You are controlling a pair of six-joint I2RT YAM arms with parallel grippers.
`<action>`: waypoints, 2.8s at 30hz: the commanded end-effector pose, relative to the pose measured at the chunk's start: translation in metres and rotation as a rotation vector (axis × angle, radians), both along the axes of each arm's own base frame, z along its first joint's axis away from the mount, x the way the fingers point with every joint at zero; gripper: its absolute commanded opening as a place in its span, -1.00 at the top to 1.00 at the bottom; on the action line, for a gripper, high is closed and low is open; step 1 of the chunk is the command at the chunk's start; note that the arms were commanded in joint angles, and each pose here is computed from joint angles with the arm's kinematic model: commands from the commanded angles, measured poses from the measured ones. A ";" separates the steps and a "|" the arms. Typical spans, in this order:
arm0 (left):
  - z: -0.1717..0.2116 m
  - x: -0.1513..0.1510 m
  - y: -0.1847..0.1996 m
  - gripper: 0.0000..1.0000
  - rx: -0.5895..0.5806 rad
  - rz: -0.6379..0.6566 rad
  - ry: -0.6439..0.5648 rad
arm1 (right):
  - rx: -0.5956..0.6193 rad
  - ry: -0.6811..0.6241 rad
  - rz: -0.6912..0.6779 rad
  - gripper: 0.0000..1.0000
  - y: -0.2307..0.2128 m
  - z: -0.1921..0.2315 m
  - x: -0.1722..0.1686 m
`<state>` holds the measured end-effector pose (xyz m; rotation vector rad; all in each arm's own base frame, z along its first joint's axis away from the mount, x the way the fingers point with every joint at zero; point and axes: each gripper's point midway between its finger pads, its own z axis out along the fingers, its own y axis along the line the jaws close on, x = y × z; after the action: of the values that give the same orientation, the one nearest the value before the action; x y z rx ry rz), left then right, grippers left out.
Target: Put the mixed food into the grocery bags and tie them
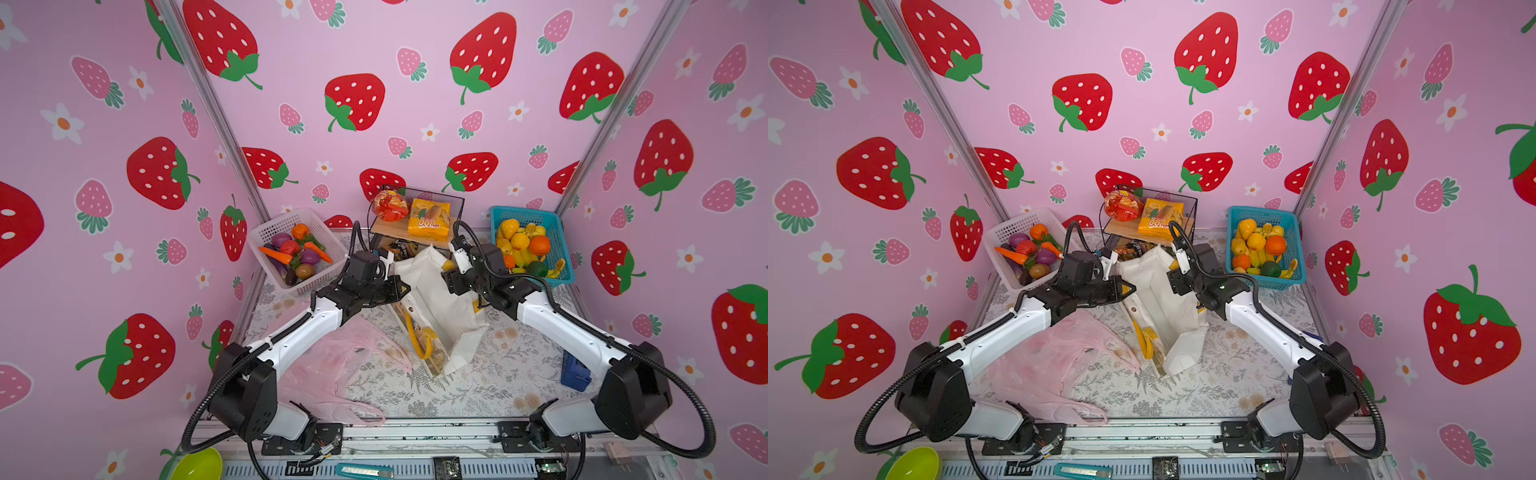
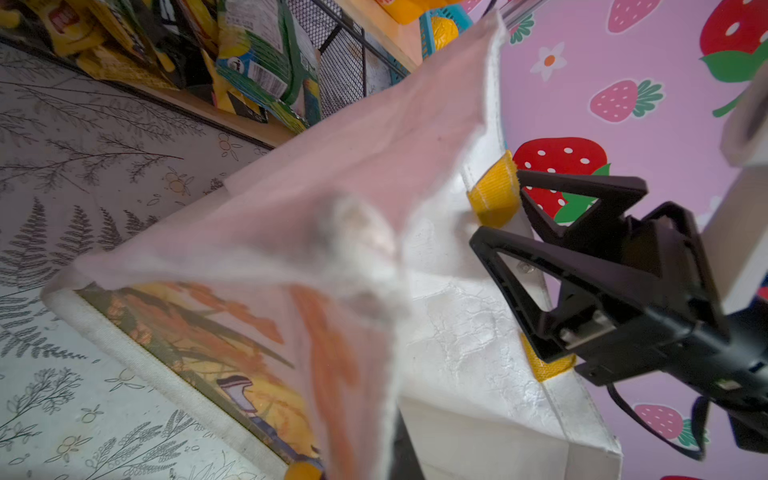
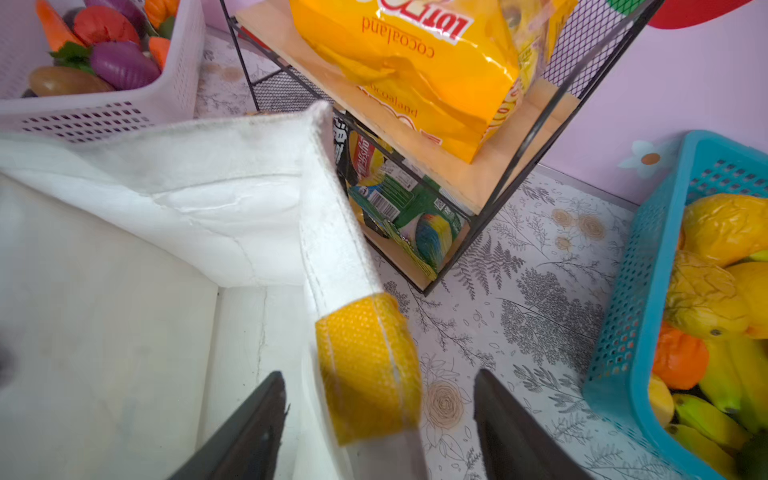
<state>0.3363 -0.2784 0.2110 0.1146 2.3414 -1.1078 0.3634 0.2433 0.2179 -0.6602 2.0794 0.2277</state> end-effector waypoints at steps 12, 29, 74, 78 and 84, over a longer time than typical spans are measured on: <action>0.083 0.049 0.032 -0.19 0.224 0.170 -0.398 | 0.241 0.038 -0.152 0.84 -0.075 -0.003 -0.015; 0.146 0.165 0.128 -0.50 0.715 0.061 -0.789 | 0.303 -0.025 -0.111 0.86 -0.072 0.004 -0.014; 0.217 0.188 0.051 1.00 0.373 0.069 -0.884 | 0.341 -0.042 -0.134 0.88 -0.083 0.008 -0.016; 0.259 0.149 0.053 1.00 0.325 0.109 -0.965 | 0.347 -0.038 -0.146 0.90 -0.084 0.007 -0.016; 0.287 0.054 0.031 1.00 0.125 0.010 -1.069 | 0.349 -0.031 -0.141 0.90 -0.083 0.004 -0.016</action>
<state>0.4319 -0.2314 0.4597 0.5418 1.6037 -0.5039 0.3421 0.1619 0.2039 -0.3301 2.0559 0.4730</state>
